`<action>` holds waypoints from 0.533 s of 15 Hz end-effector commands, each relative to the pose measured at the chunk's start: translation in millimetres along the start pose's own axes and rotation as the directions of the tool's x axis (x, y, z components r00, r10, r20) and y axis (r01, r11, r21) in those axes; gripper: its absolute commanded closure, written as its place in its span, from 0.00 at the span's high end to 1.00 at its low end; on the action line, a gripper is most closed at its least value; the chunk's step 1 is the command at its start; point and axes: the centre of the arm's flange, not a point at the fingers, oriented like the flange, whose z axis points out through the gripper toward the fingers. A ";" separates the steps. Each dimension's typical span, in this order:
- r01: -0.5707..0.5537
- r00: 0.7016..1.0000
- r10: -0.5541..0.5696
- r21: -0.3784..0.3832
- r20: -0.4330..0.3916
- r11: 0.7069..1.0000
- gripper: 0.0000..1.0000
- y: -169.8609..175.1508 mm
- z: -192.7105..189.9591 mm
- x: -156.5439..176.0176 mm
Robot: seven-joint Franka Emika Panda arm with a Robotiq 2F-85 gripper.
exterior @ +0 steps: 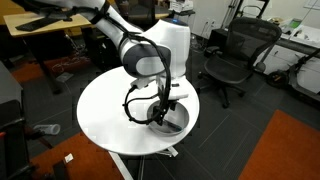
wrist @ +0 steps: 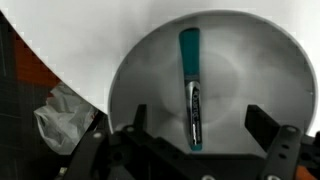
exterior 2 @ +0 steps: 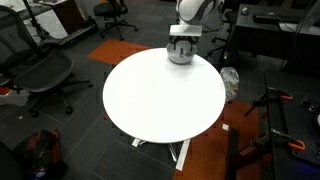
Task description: Remove the green marker from the grey bowl and place it on the table
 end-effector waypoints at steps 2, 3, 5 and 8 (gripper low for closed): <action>0.007 1.000 -0.007 0.013 0.009 1.000 1.00 -8.3 13.3 10.4; 0.005 1.000 -0.005 0.012 0.011 1.000 1.00 -8.6 16.4 10.9; 0.002 1.000 -0.002 0.009 0.014 1.000 1.00 -9.2 21.3 12.2; -0.005 1.000 0.005 0.006 0.020 1.000 1.00 -9.7 27.3 13.3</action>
